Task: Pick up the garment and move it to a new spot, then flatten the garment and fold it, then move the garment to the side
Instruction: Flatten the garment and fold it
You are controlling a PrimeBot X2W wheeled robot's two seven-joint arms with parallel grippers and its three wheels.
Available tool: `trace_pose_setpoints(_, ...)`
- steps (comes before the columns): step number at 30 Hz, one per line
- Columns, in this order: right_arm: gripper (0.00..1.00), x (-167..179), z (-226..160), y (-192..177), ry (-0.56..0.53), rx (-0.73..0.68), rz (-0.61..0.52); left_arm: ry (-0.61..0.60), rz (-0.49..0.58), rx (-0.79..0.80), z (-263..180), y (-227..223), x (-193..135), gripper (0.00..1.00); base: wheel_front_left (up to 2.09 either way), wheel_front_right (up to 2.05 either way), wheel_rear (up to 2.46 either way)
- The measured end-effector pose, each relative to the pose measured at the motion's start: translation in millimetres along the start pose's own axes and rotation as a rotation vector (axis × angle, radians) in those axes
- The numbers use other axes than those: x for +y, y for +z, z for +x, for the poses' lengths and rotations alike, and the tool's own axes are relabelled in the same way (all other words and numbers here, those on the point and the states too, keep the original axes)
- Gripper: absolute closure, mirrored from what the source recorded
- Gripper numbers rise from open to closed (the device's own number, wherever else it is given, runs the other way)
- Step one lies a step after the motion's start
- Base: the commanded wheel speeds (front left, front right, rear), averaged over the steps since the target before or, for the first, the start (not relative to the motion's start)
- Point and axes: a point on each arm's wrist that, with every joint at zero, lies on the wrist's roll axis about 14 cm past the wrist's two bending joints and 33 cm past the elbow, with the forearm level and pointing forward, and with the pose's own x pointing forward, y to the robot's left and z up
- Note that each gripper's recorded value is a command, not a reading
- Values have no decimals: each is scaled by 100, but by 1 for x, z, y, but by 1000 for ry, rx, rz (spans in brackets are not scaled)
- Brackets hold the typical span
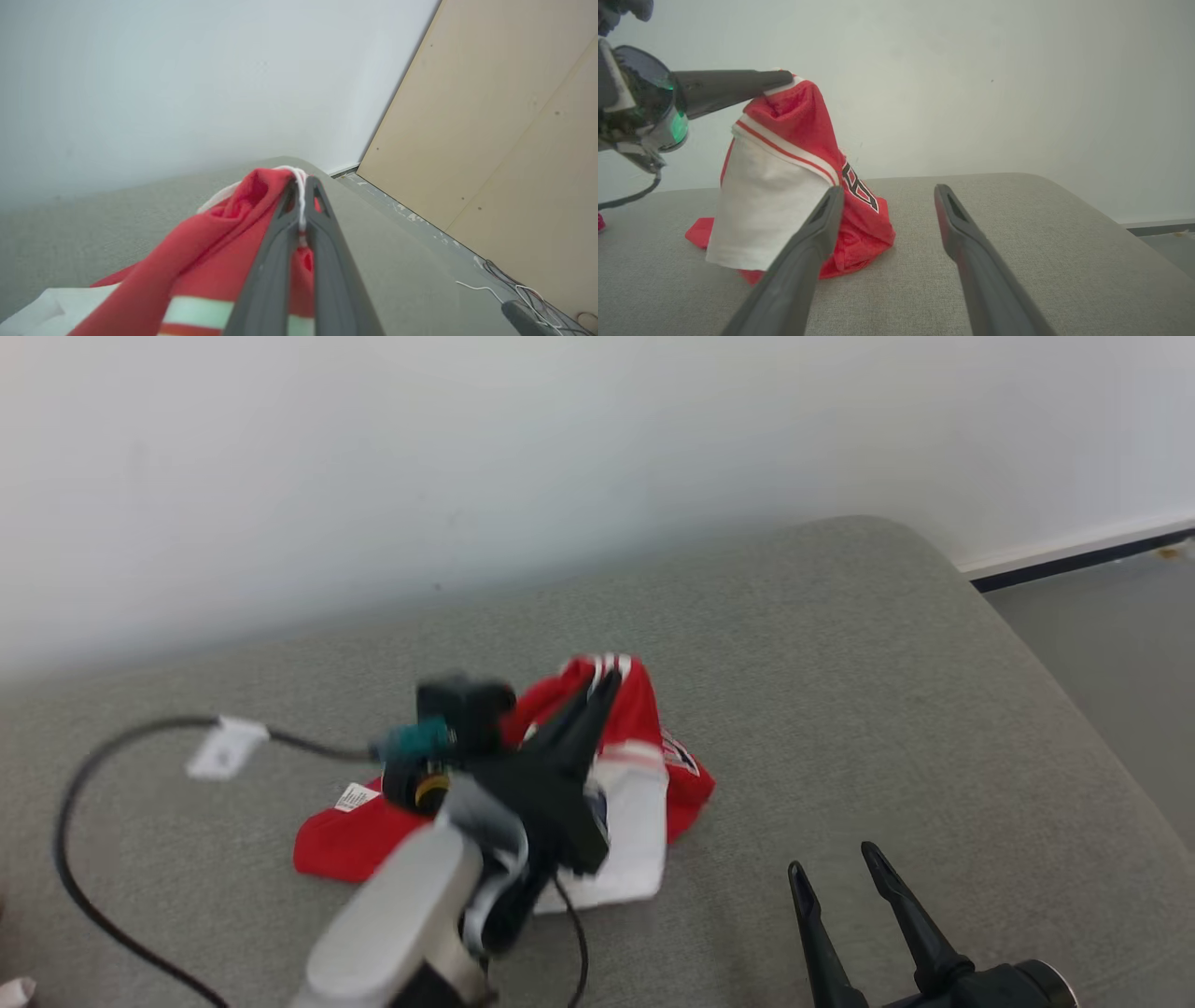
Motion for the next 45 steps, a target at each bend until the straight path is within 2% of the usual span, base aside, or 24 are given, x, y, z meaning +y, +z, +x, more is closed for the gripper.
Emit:
trace_pose_setpoints(10, 0, -23, -16, 5, -90, -11, 9, -237, -177, -201, 58, 156, -71, 100, 0, 0, 0)
trace_pose_setpoints(15, 0, -36, -24, 8, -140, -19, 6, -379, -282, -357, 59, 233, -115, 100, 0, 0, 0)
trace_pose_setpoints(18, 0, -37, -23, 8, -141, -20, 6, -385, -353, -462, 55, 267, -115, 100, 0, 0, 0)
trace_pose_setpoints(22, 0, -37, -19, 12, -139, -33, 8, -276, -376, -440, 64, 247, -81, 100, 0, 0, 0)
trace_pose_setpoints(27, 0, -39, -19, 10, -143, -26, 17, -21, -446, -270, 57, 150, 12, 100, 0, 0, 0)
trace_pose_setpoints(32, 0, -38, -16, 3, -139, -5, 19, 244, -501, -175, 6, 62, 103, 100, 0, 0, 0)
trace_pose_setpoints(37, 0, -33, -5, 0, -113, 6, 17, 483, -534, -146, -58, 13, 181, 100, 0, 0, 0)
trace_pose_setpoints(41, 0, -25, 8, -4, -78, 18, 19, 612, -534, -133, -97, -7, 222, 100, 0, 0, 0)
trace_pose_setpoints(44, 0, -18, 16, -8, -52, 27, 19, 675, -534, -112, -119, -19, 239, 100, 0, 0, 0)
trace_pose_setpoints(45, 0, -16, 18, -9, -42, 30, 19, 696, -516, -111, -126, -21, 244, 91, 0, 0, 0)
